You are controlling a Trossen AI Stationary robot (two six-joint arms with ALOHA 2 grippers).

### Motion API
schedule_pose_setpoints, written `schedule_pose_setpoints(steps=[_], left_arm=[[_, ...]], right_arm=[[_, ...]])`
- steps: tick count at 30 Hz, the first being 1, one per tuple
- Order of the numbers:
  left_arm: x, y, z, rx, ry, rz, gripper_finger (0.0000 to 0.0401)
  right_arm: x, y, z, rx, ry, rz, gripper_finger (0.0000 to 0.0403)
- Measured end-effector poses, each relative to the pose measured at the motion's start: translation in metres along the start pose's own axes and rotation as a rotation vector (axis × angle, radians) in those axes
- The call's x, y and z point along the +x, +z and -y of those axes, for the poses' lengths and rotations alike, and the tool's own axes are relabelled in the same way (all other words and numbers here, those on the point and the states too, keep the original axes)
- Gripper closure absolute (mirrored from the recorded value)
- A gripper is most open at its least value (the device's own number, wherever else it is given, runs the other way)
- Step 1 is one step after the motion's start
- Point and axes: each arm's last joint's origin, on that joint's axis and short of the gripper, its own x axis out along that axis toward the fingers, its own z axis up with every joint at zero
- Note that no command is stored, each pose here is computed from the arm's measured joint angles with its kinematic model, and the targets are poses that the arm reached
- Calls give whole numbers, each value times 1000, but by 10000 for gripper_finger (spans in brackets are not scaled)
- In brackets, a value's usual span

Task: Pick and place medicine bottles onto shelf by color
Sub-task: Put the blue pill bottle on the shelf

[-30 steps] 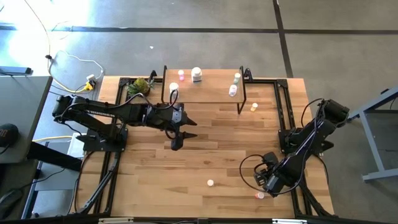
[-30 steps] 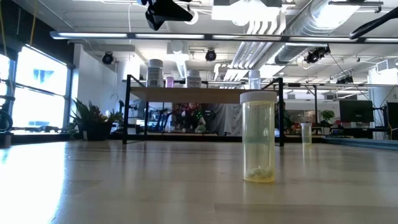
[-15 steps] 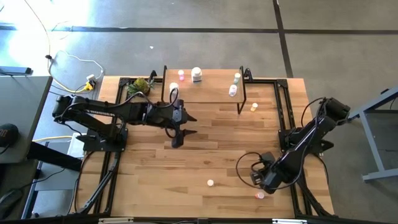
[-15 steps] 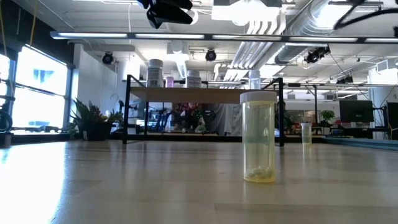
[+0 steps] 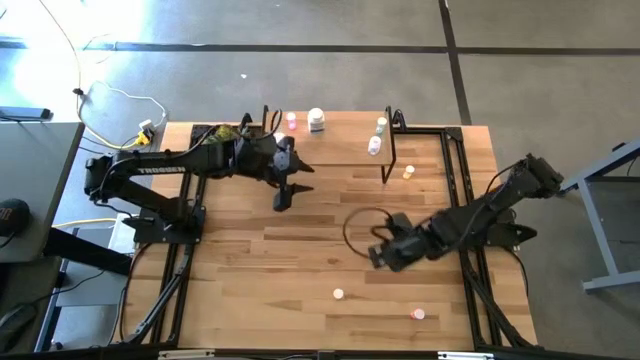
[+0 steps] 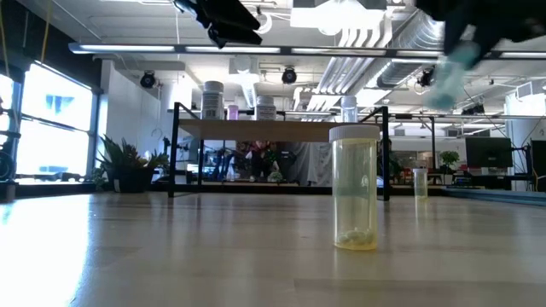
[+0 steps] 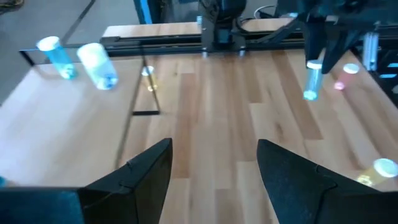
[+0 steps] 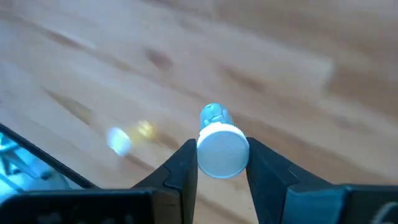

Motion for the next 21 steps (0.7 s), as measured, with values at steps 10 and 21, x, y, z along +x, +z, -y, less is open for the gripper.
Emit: schedule_pose_setpoints(steps=[10,21], left_arm=[[-7,-7,-38,7,74,-10,178],[-11,-13,-55,-14,72,-17,178]], right_arm=[[-25,82,-23,-90,62,194,304],[-71,172,-22,-300,60,395,304]])
